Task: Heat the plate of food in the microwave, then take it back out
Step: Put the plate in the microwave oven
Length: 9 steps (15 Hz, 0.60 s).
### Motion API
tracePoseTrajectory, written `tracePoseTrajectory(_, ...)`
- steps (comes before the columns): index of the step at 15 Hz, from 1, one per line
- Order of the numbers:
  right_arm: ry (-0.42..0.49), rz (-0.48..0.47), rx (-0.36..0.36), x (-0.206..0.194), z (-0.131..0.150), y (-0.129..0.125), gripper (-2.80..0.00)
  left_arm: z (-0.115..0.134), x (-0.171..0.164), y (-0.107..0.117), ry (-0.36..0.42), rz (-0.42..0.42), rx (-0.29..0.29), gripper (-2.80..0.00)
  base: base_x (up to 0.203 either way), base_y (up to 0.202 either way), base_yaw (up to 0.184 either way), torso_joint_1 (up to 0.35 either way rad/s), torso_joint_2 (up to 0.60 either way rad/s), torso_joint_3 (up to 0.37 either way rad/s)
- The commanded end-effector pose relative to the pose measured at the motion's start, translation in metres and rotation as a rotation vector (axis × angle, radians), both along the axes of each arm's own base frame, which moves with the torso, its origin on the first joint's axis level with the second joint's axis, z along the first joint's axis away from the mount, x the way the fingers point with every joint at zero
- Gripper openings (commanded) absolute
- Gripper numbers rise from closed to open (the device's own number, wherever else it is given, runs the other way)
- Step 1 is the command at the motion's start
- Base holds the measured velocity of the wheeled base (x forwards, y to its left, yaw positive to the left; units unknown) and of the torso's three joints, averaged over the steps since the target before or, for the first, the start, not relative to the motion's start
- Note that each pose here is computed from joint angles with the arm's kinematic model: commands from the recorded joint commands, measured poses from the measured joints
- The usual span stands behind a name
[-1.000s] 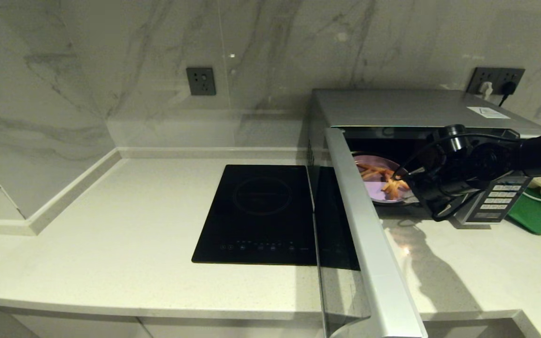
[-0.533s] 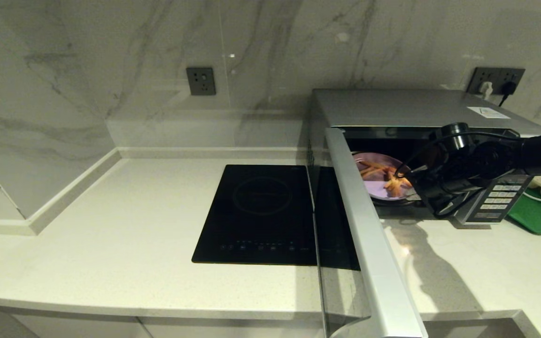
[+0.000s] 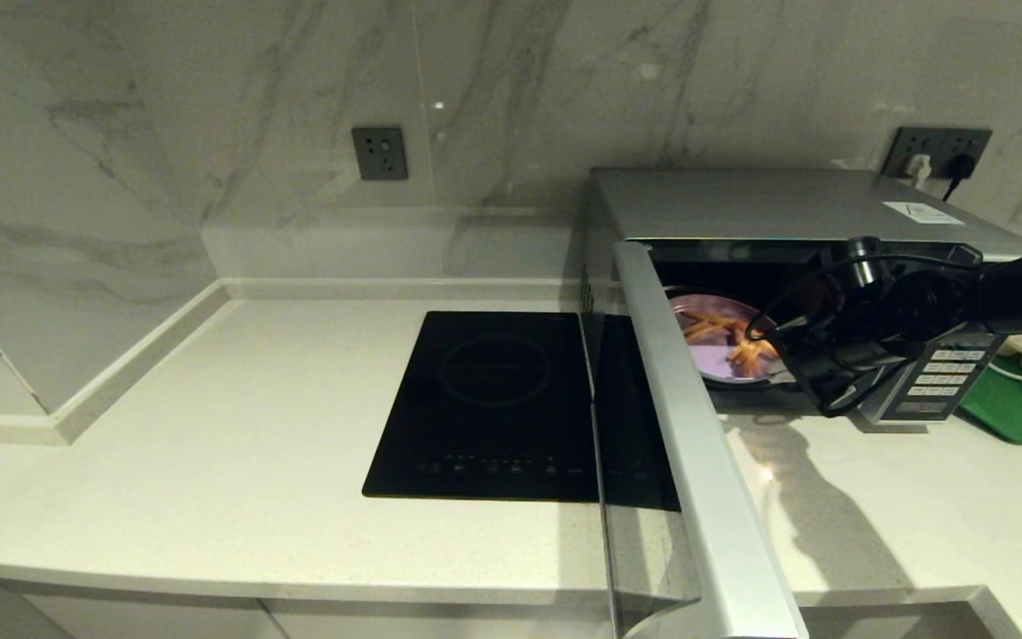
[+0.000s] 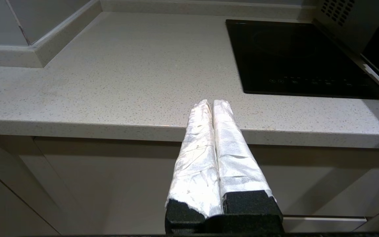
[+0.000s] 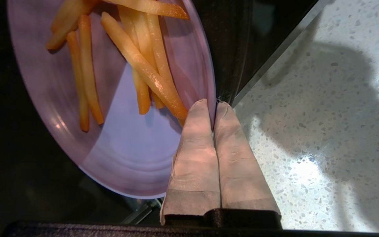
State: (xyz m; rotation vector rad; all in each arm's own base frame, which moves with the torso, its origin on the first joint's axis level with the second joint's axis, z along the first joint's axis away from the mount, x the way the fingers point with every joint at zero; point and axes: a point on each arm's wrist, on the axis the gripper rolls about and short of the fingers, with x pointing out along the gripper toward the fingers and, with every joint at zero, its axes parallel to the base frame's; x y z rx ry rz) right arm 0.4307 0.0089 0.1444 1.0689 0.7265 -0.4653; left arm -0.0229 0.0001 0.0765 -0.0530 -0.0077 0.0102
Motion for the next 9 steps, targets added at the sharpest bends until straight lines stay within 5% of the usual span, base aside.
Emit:
tracePoseTrajectory(1,0.006,-0.006,0.001,0.001,-0.002,0.001,-2.80,0.000,0.000,0.000,0.000,0.000,-0.001,-2.80,0.000,0.000,0.000,0.000,0.00,0.000)
tracePoseTrajectory(3,0.006,-0.005,0.002,0.001,-0.002,0.001,-2.63,0.000,0.000,0.000,0.000,0.000,-0.001,-2.80,0.000,0.000,0.000,0.000,0.00,0.000)
tracePoseTrajectory(4,-0.003,-0.003,0.006,0.000,0.002,0.001,0.00,0.000,0.000,0.000,0.000,0.000,-0.001,-2.80,0.000,0.000,0.000,0.000,0.00,0.000)
tracePoseTrajectory(9,-0.057,0.000,0.009,-0.008,0.025,0.001,0.00,0.000,0.000,0.000,0.000,0.000,-0.001,-2.80,0.000,0.000,0.000,0.000,0.00,0.000)
